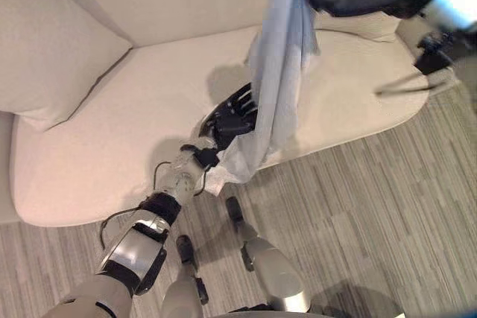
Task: Hang the clothes on the sofa on the clothes rack.
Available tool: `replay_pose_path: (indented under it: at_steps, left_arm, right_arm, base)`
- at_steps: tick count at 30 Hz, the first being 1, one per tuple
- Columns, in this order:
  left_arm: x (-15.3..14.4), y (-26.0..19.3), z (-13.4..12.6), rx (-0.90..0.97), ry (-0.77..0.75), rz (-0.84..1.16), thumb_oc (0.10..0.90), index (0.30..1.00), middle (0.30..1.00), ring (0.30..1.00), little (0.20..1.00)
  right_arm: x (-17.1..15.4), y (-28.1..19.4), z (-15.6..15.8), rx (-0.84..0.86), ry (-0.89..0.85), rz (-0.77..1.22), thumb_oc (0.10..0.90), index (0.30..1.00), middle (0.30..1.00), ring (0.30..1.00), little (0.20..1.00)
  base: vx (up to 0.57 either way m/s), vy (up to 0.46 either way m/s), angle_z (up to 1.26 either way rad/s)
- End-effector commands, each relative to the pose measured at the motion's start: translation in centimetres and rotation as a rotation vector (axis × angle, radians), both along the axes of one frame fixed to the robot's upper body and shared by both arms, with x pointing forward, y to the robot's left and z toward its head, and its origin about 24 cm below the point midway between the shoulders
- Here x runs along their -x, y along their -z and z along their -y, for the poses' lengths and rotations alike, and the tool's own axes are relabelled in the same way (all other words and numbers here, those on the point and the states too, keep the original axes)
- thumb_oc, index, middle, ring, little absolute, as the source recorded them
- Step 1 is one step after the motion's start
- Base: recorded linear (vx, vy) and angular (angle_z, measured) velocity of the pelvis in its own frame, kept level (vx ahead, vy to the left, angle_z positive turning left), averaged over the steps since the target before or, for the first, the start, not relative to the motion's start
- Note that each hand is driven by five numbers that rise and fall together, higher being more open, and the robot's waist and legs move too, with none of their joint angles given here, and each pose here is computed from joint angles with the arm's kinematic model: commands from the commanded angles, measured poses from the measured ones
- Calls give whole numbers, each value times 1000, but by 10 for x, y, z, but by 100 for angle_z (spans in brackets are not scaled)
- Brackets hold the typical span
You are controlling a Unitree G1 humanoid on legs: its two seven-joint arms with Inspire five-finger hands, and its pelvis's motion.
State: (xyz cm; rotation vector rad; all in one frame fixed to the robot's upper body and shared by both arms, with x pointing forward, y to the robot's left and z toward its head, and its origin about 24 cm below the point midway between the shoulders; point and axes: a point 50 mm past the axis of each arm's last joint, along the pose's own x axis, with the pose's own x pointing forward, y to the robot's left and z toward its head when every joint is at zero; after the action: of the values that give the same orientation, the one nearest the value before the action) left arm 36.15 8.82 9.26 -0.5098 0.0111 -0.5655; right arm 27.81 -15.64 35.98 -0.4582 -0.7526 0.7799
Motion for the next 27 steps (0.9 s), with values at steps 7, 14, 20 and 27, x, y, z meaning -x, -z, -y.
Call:
replay_pose_path:
  at_steps: [7,14,20,27]
  left_arm:
    - [-12,-48,16,67,10,165,400,300,300,300,300]
    - [-11,-43,-8,75,-52,162,400,300,300,300,300]
    - [-2,-32,-47,-26,-122,166,400,300,300,300,300]
    - [25,-40,-123,-174,-424,256,400,300,300,300,300]
  right_arm:
    - [35,-43,4,-203,-138,235,400,300,300,300,300]
    - [27,-27,20,-253,-93,178,400,300,300,300,300]
    - [24,-13,40,-269,-5,148,400,300,300,300,300]
    - [23,19,78,-363,140,90,400,300,300,300,300]
  base:
    - [0,-8,1]
    - [0,0,0]
    - [20,1,2]
    - [64,-43,28]
